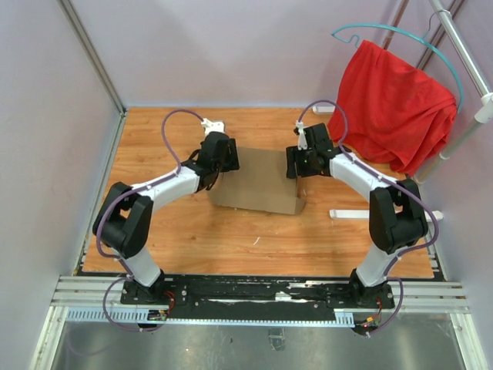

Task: Fold the paper box

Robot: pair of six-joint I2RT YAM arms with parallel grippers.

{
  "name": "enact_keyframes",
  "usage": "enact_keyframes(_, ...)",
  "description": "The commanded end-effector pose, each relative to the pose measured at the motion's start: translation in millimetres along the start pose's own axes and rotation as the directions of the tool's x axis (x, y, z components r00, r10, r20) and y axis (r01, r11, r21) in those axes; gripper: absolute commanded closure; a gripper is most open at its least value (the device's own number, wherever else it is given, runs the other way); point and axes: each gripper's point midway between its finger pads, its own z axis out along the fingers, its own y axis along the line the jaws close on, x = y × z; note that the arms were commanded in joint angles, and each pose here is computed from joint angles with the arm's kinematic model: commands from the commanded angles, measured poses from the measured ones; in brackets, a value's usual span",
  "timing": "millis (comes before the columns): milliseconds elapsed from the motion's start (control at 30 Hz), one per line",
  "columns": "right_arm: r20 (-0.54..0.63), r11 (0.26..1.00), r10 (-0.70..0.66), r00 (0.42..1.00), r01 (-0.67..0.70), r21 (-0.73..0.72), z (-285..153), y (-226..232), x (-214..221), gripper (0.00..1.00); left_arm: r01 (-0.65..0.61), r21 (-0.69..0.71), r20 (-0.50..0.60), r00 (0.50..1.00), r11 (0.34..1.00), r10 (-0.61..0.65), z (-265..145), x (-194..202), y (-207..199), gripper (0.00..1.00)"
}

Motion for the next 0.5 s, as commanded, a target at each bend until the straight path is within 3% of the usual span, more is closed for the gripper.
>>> enact_keyframes(0, 0.084, 0.997, 0.036, 0.996, -0.042, 0.071, -36.4, -7.9, -11.1, 0.37, -0.001, -0.004, 0.072, 0.997, 1.0, 0.002, -36.3, -38.5, 11.0, 0.3)
enact_keyframes(100, 0.131, 0.991, 0.095, 0.987, -0.106, 0.082, -58.8, -9.1, -5.8, 0.34, 0.011, 0.015, 0.109, 0.994, 1.0, -0.013, -68.0, -33.9, 23.8, 0.2)
enact_keyframes(200, 0.14, 0.961, 0.272, 0.952, -0.277, 0.022, -75.8, 0.8, 7.7, 0.35, 0.119, 0.064, 0.142, 0.982, 0.991, -0.127, -95.0, -9.7, 38.3, 0.15)
enact_keyframes(300, 0.082, 0.968, 0.207, 0.975, -0.192, -0.16, -88.6, 28.5, 25.3, 0.27, 0.235, 0.179, 0.16, 0.951, 0.955, -0.264, -116.0, 14.2, 40.3, 0.11)
enact_keyframes(367, 0.092, 0.945, 0.189, 0.978, -0.156, -0.287, -87.4, 47.8, 37.1, 0.12, 0.241, 0.264, 0.176, 0.94, 0.934, -0.292, -126.9, 28.2, 39.1, 0.05)
enact_keyframes(400, 0.097, 0.946, 0.187, 0.978, -0.153, -0.285, -85.3, 48.9, 43.5, 0.0, 0.223, 0.311, 0.2, 0.935, 0.924, -0.293, -132.9, 27.5, 35.7, 0.01)
enact_keyframes(467, 0.089, 0.974, 0.17, 0.982, -0.153, -0.167, -80.7, 35.3, 55.5, 0.02, 0.207, 0.337, 0.238, 0.925, 0.919, -0.295, -136.3, 24.6, 35.9, 0.01)
